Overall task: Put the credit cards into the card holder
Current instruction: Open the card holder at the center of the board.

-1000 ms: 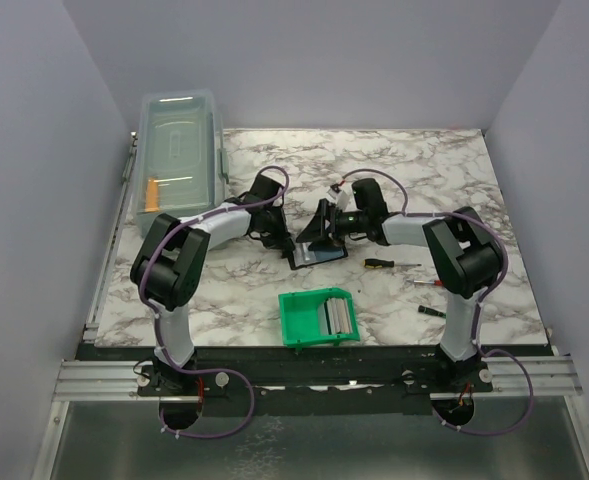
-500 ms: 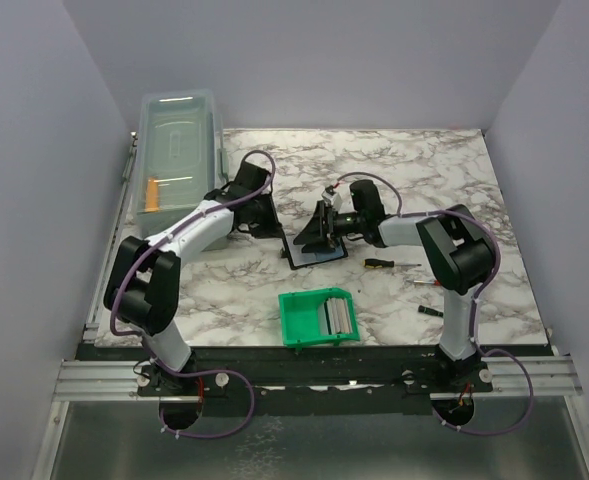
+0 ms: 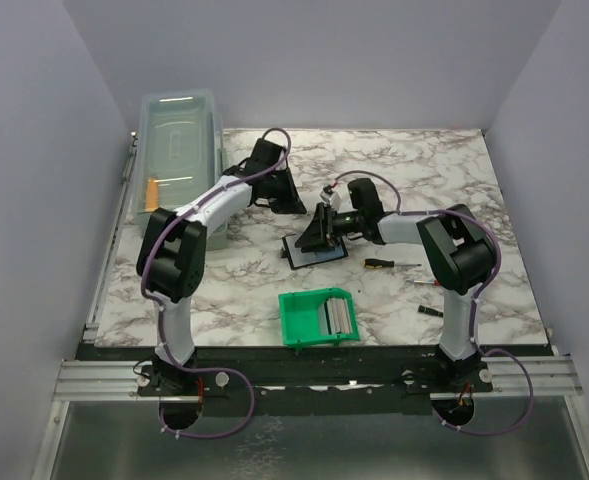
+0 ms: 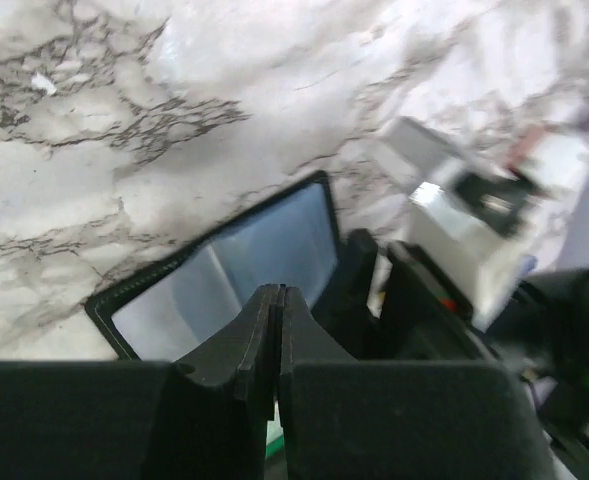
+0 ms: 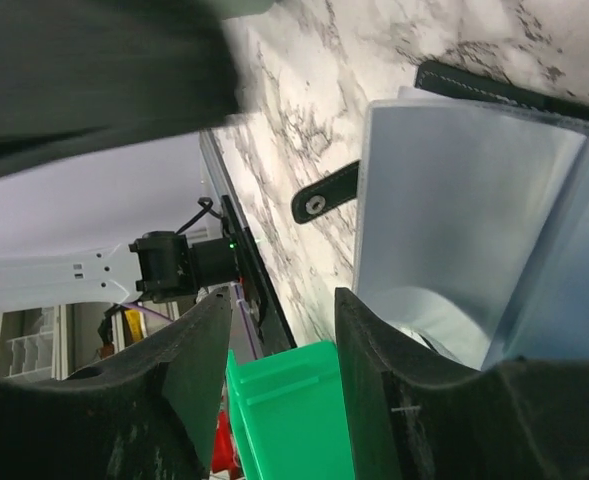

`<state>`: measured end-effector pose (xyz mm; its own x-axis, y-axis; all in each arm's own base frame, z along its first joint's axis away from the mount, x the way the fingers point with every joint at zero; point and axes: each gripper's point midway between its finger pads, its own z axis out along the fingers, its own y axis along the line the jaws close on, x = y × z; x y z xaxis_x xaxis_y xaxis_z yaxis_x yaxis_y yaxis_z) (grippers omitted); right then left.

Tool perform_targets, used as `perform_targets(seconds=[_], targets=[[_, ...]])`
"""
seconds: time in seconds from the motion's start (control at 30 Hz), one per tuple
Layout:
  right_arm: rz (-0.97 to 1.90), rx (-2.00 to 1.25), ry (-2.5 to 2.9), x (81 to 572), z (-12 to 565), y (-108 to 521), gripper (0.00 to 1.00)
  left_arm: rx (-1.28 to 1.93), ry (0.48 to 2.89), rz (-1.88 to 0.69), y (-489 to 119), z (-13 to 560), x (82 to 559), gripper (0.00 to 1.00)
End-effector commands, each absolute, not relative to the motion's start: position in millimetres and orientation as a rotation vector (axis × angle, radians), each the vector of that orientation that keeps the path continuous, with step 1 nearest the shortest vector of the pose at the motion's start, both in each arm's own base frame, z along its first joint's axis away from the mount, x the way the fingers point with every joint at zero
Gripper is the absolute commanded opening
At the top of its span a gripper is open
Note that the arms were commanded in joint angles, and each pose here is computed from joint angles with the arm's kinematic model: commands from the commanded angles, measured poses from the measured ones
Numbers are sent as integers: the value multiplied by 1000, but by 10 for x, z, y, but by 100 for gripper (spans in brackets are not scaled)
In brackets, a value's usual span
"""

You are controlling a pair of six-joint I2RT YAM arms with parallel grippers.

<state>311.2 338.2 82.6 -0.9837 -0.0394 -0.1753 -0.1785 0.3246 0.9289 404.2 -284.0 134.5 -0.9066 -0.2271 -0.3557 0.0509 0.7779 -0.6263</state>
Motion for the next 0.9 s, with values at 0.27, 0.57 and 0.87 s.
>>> perform_targets(seconds=[0.27,0.57,0.87], targets=[[1367,-232,2549,3205,797,3035,48,-127,2774,-772,-2639,347,3638,0],[1323,-245,2605,3351,531,2916,45,-197,2794,-814,-2559,199,3314,0],[1068,-81,2649,3522,75,2649,41,-325,2774,-637,-2315,-50,3451,0]])
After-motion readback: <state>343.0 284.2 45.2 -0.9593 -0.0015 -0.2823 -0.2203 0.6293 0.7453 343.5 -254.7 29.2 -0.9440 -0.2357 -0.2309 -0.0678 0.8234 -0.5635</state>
